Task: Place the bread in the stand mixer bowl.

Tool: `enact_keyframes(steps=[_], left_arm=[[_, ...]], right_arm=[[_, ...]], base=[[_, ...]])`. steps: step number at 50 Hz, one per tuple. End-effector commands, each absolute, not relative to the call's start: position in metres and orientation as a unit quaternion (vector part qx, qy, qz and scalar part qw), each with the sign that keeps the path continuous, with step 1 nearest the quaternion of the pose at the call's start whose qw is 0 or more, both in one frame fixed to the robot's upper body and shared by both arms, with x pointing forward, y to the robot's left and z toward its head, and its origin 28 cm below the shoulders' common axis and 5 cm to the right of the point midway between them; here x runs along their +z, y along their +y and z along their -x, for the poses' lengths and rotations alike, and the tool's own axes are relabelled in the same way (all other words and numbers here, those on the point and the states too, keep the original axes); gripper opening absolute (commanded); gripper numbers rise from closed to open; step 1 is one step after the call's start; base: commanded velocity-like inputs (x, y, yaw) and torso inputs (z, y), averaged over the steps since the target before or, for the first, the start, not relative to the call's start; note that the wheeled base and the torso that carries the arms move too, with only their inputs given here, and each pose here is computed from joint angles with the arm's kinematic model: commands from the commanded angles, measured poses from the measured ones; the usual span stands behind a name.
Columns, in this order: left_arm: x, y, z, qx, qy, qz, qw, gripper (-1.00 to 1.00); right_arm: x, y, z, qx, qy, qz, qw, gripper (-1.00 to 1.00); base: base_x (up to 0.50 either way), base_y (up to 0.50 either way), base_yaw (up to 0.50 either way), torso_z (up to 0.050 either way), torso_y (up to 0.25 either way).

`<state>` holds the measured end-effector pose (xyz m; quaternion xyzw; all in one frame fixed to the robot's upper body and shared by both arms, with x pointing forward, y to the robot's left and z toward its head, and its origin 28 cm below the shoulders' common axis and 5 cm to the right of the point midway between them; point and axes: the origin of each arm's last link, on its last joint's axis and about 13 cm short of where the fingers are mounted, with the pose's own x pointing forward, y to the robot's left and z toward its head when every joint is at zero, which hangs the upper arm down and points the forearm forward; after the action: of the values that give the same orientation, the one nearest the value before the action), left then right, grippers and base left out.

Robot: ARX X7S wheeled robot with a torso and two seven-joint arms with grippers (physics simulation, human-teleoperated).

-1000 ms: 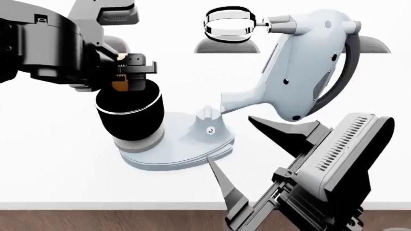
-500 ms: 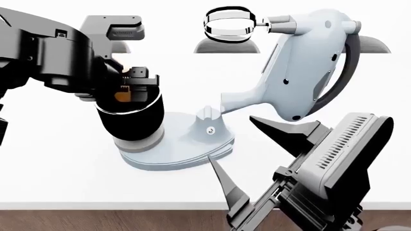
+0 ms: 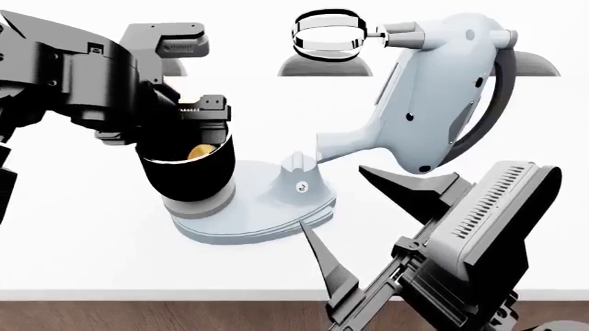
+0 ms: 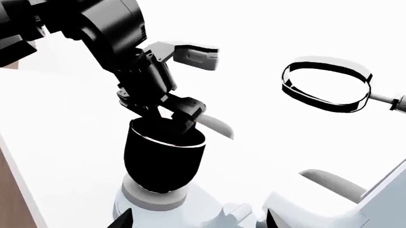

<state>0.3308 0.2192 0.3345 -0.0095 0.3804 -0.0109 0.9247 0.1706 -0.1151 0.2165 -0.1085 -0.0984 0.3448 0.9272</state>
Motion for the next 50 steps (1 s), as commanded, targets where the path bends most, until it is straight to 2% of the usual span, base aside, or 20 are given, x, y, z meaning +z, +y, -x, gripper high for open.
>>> enact_keyframes(steps=[1, 9, 18, 35, 50], left_arm=[[0.342, 0.222, -0.330, 0.003, 0.363, 0.009, 0.932, 1.00], [0.370, 0.228, -0.311, 0.001, 0.305, 0.026, 0.952, 1.00], [0.411, 0.239, -0.247, -0.024, 0.141, 0.025, 0.989, 1.00], [0.372, 0.239, -0.203, -0.070, 0.095, 0.002, 0.993, 1.00], [0.334, 0.241, -0.165, -0.121, -0.001, -0.015, 0.993, 1.00]], right_arm=[[0.218, -0.116, -0.170, 0.344, -0.099, 0.108, 0.927, 1.00], [0.222, -0.117, -0.167, 0.341, -0.105, 0.109, 0.928, 1.00], [0.227, -0.117, -0.163, 0.337, -0.114, 0.106, 0.929, 1.00], [0.230, -0.116, -0.162, 0.331, -0.119, 0.100, 0.931, 1.00], [0.233, -0.116, -0.160, 0.326, -0.123, 0.097, 0.932, 1.00]], base=[[0.00, 0.00, 0.00, 0.000, 0.000], [0.00, 0.00, 0.00, 0.000, 0.000], [0.00, 0.00, 0.00, 0.000, 0.000], [0.00, 0.00, 0.00, 0.000, 0.000], [0.00, 0.00, 0.00, 0.000, 0.000]])
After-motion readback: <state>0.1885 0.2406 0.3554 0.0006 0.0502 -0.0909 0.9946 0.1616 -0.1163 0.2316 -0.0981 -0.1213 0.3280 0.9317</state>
